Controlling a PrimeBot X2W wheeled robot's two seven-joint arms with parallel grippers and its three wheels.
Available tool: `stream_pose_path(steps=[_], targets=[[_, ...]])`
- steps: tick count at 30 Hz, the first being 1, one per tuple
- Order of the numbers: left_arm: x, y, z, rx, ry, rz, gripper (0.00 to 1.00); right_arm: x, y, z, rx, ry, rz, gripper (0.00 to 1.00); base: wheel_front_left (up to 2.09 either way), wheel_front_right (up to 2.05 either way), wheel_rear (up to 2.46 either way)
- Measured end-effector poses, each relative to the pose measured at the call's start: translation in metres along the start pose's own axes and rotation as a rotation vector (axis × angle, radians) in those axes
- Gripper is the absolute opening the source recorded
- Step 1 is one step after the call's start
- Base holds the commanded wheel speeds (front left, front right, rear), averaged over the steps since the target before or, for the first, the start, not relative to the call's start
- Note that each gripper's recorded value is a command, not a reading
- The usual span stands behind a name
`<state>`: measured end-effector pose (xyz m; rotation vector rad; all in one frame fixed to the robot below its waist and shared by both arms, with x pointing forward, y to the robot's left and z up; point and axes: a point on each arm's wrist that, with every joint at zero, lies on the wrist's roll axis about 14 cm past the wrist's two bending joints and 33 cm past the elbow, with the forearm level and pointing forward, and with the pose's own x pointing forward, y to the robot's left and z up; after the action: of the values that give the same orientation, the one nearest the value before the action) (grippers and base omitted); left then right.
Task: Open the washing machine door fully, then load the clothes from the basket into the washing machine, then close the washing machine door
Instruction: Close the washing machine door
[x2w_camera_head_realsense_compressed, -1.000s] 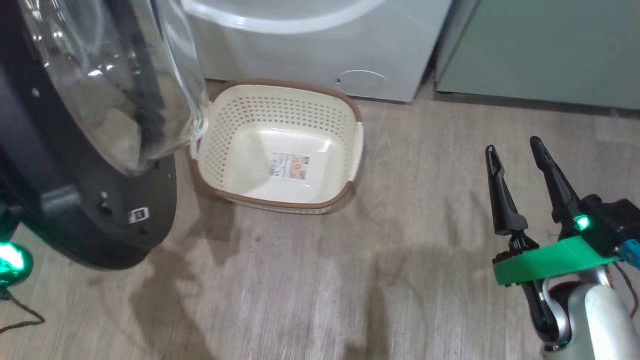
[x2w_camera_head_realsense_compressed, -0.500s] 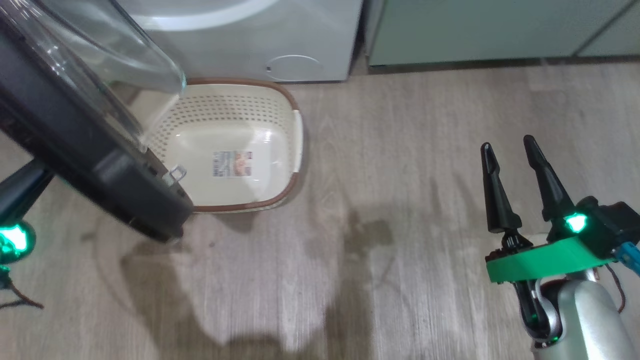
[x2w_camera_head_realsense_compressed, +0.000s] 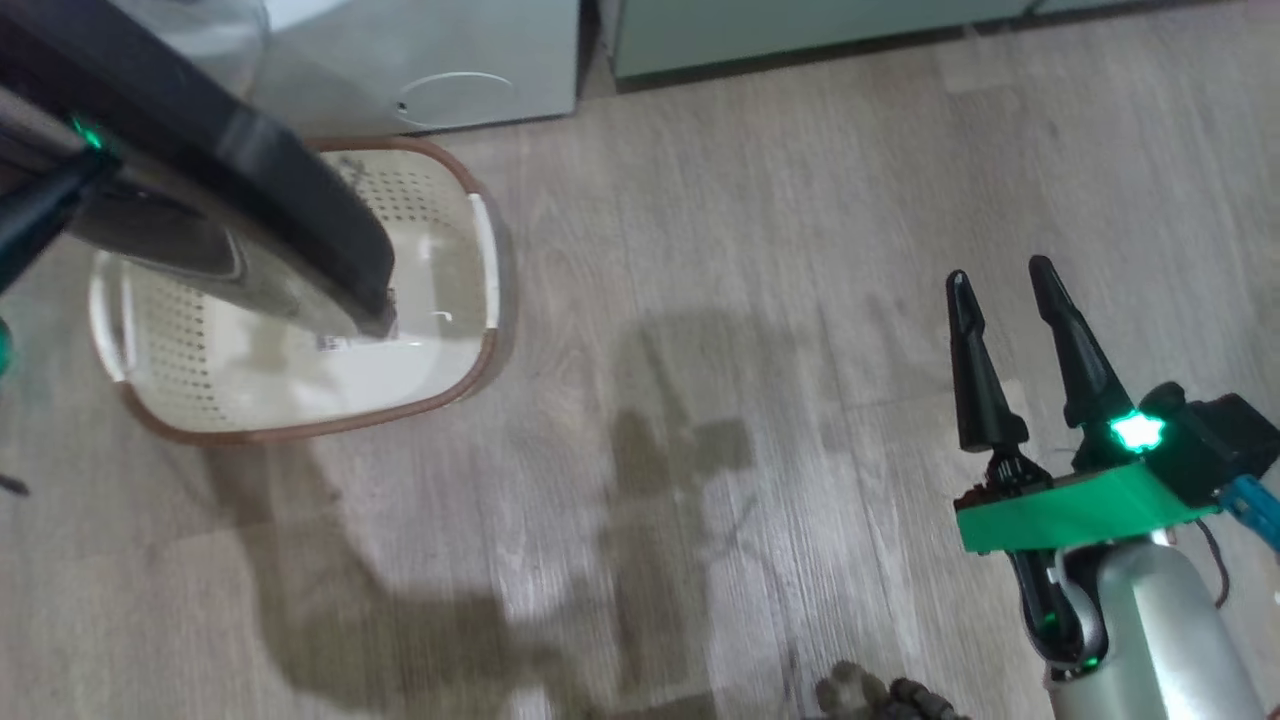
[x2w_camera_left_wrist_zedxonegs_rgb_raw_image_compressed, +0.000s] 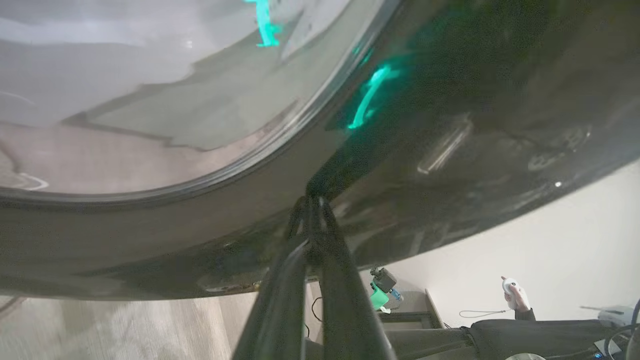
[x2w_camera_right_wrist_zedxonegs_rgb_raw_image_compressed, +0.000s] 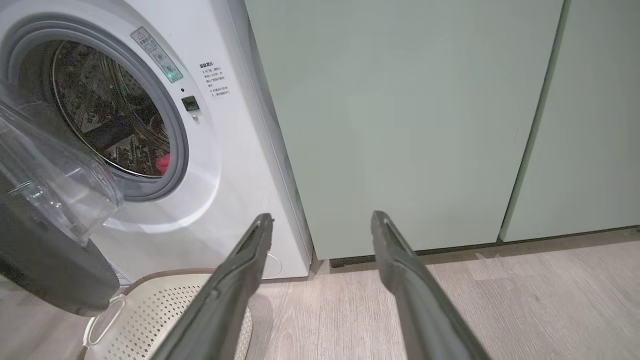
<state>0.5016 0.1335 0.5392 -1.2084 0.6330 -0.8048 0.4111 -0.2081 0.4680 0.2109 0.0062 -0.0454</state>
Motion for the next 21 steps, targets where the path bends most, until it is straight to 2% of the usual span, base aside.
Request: stream_pose_path(steps=[10,21], targets=[[0.061,0.008,0.016,-0.023,0.05,-0.028,0.0,-0.006,-0.02,-0.005,0.005,0.016,-0.064,1.0,0.0,0.0,0.0],[0.097,0.021,0.042,-0.089,-0.043,-0.012,0.0,-0.011,-0.034,0.0,0.004,0.007,-0.108,1.0,0.0,0.0,0.0]])
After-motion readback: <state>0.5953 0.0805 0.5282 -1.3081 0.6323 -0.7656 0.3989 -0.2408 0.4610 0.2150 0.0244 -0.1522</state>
